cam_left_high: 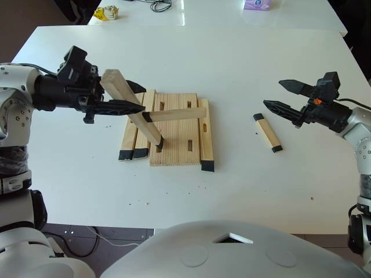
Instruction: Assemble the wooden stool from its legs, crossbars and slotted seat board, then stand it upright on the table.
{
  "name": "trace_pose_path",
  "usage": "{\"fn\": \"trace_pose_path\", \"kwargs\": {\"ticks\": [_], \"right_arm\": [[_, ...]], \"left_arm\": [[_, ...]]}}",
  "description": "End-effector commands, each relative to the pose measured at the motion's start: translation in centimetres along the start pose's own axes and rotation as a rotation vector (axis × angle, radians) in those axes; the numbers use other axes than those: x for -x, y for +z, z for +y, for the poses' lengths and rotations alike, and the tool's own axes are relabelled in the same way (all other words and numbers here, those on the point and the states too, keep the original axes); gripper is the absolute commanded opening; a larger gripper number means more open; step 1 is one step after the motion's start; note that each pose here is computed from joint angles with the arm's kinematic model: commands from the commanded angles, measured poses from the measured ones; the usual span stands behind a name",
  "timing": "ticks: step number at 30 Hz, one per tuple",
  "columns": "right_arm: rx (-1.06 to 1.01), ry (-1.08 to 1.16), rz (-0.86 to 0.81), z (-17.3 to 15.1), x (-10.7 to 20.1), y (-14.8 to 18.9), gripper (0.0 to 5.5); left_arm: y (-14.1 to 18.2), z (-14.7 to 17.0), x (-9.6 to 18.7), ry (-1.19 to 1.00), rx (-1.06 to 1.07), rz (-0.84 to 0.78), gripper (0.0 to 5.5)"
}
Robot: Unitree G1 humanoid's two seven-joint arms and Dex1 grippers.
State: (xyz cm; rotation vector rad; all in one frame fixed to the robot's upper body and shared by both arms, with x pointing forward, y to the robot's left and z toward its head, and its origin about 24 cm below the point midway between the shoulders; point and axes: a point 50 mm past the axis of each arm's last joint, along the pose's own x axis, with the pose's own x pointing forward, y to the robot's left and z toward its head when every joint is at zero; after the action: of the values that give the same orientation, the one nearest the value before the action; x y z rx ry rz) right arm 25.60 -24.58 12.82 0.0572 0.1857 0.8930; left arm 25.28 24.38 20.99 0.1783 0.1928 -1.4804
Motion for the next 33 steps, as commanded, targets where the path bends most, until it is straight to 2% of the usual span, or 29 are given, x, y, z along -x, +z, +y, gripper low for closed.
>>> {"fn": "trace_pose_path", "kwargs": {"ticks": [1,19,23,33], "right_arm": [[-0.011,-0.01,-0.002,0.0,0.2,0.0,5.11],[-0.042,-0.018,-0.01,0.2,-0.1,-0.3,5.11],[-0.045,-0.003,-0.005,0.2,-0.4,-0.2,5.11],[-0.048,0.052,0.027,0.4,-1.2,-0.2,5.11]], "left_arm": [[0.6,-0.1,0.6,0.018,-0.012,0.009,2.05],[-1.3,-0.4,-0.1,0.023,0.019,0.042,2.05],[-2.9,-0.7,-0.7,0.047,0.024,0.05,2.05],[-3.7,-2.2,-3.6,0.006,0.054,-0.043,2.05]]}}
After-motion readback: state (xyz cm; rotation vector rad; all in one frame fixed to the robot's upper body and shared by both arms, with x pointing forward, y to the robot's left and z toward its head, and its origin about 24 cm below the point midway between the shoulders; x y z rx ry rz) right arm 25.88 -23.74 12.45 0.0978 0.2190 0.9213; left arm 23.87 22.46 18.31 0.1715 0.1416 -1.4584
